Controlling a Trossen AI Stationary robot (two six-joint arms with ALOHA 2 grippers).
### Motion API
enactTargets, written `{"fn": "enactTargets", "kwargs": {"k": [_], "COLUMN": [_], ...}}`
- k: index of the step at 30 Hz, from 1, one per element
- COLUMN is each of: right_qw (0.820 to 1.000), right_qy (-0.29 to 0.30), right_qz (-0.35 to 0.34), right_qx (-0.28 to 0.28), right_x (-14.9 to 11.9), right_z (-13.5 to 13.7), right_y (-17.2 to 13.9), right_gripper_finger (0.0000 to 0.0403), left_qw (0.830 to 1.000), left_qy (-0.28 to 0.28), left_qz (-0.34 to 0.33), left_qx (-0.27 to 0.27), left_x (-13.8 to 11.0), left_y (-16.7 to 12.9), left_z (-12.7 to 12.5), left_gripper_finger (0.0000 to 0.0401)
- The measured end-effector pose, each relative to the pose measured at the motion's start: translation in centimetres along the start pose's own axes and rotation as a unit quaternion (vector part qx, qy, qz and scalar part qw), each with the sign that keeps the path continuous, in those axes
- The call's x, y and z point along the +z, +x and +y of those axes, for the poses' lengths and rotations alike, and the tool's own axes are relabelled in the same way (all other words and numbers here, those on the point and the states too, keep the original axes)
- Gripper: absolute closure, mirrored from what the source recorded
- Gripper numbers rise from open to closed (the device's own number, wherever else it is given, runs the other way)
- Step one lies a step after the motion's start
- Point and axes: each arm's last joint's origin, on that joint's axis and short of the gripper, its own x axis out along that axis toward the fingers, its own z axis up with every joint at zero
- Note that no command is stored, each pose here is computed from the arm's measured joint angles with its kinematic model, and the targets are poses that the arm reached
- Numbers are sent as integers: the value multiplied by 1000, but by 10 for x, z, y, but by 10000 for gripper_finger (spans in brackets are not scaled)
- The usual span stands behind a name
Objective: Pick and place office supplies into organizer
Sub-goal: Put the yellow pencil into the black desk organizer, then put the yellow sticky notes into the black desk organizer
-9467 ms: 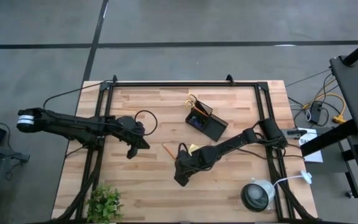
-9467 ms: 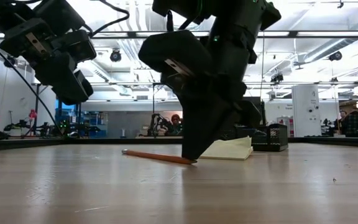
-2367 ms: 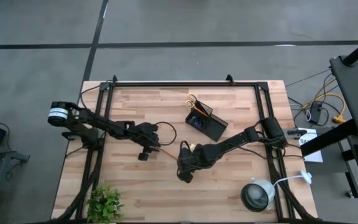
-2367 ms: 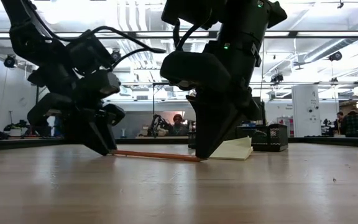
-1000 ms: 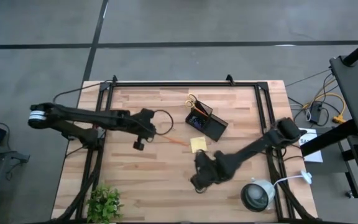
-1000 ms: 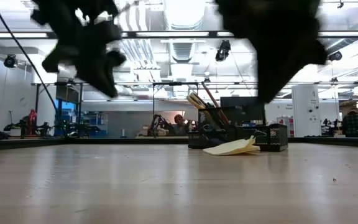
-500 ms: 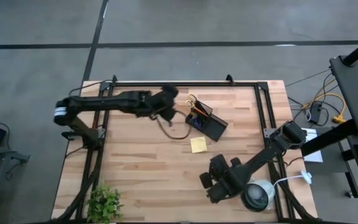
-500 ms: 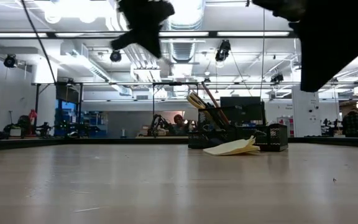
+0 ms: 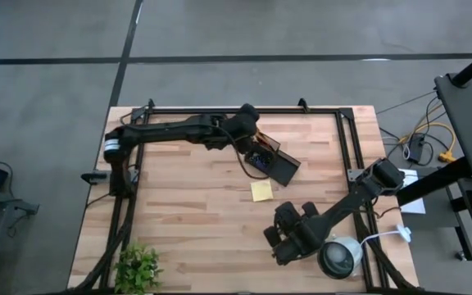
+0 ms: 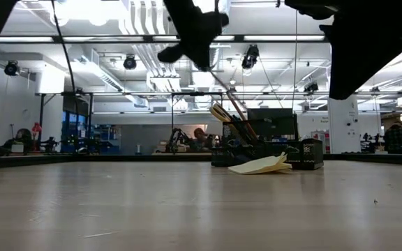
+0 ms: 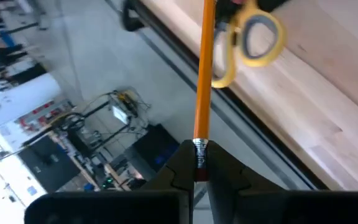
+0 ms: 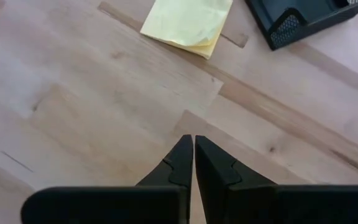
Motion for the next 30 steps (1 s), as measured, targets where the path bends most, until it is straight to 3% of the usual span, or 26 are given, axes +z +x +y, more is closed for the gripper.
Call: {"fn": "enactTargets", "kwargs": {"k": [8, 18, 22, 25, 30], "right_qw": [999, 998, 998, 998, 998], "right_qy": [-34, -52, -53, -54, -56], "right_qz": [2, 32, 41, 42, 42], "right_qx": [4, 4, 5, 7, 8], "right_x": [1, -1, -2, -2, -3], "right_z": [-1, -1, 0, 0, 0], "right_y": [-2, -3, -3, -3, -3], "right_gripper_finger": [394, 394, 394, 394, 394], "left_qw": [999, 997, 997, 995, 991], "left_qy": [32, 68, 38, -18, -84], "left_qz": [13, -35, -60, -69, -68], "left_qx": [-20, -27, 32, 71, 82], "left_x": [13, 47, 65, 72, 64], "left_y": [37, 52, 46, 39, 25], "left_z": [-8, -21, -18, -11, -4], "left_gripper_finger": [396, 366, 349, 332, 305]}}
